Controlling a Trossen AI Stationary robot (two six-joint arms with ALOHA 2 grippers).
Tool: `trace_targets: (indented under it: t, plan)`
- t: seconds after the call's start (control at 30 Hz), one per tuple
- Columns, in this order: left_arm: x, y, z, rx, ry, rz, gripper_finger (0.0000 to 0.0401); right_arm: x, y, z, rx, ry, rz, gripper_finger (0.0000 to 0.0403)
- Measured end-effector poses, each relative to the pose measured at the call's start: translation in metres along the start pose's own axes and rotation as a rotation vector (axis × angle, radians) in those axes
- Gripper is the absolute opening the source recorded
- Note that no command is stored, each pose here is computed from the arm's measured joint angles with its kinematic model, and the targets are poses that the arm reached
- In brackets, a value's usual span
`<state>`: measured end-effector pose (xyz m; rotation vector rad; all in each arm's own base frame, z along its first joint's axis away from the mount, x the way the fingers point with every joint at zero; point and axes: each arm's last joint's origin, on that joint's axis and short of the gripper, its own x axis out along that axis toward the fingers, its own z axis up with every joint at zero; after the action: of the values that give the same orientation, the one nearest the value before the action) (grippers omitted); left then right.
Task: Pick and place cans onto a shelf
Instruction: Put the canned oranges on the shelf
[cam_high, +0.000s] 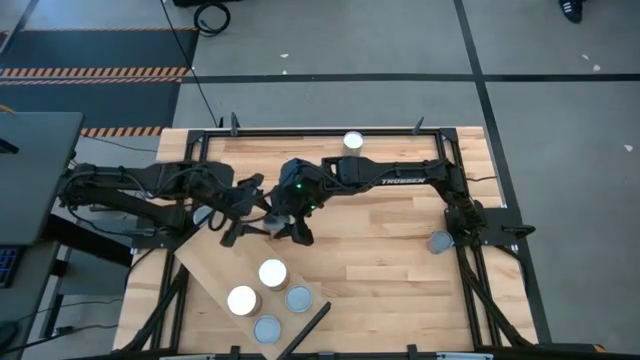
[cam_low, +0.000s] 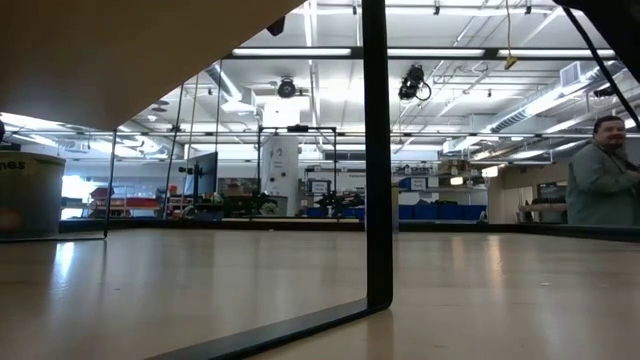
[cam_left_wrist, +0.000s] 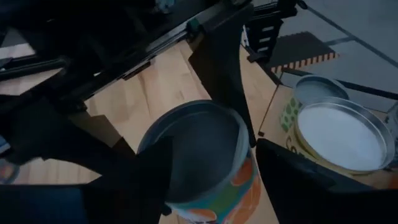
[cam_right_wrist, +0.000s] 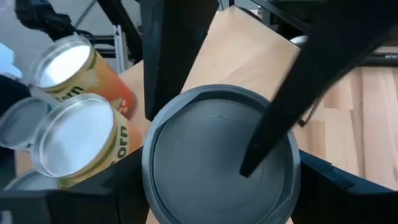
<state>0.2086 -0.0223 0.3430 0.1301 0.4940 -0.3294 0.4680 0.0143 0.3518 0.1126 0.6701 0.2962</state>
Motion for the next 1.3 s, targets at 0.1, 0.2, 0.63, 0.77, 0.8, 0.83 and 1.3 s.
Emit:
trace_targets:
  t: [0.1, 0.2, 0.63, 0.77, 0.8, 0.83, 1.3]
  plan:
    - [-0.003, 0.0, 0.0, -0.001, 0.001, 0.029, 0.0223, -0.002, -0.005, 0.0, 0.039, -0.002, 0.004, 0.029]
    - [-0.014, 0.0, 0.0, -0.008, -0.012, 0.108, 0.0216, -0.003, -0.007, 0.001, 0.06, -0.011, -0.017, 0.029]
    - [-0.072, -0.007, 0.031, 0.231, -0.02, 0.385, 0.0312, -0.033, -0.012, 0.019, 0.175, -0.143, 0.063, 0.029]
    - [-0.053, -0.011, 0.03, 0.31, 0.06, 0.336, 0.0342, -0.038, -0.022, 0.02, 0.236, -0.152, 0.102, 0.029]
    - [-0.05, -0.013, 0.03, 0.336, 0.065, 0.322, 0.0346, -0.039, -0.024, 0.02, 0.25, -0.149, 0.103, 0.029]
    - [-0.048, -0.016, 0.031, 0.37, 0.068, 0.304, 0.0349, -0.039, -0.025, 0.02, 0.259, -0.154, 0.105, 0.029]
    - [-0.029, -0.023, 0.038, 0.541, 0.108, 0.388, 0.0339, -0.04, -0.02, 0.028, 0.265, -0.21, 0.189, 0.0291]
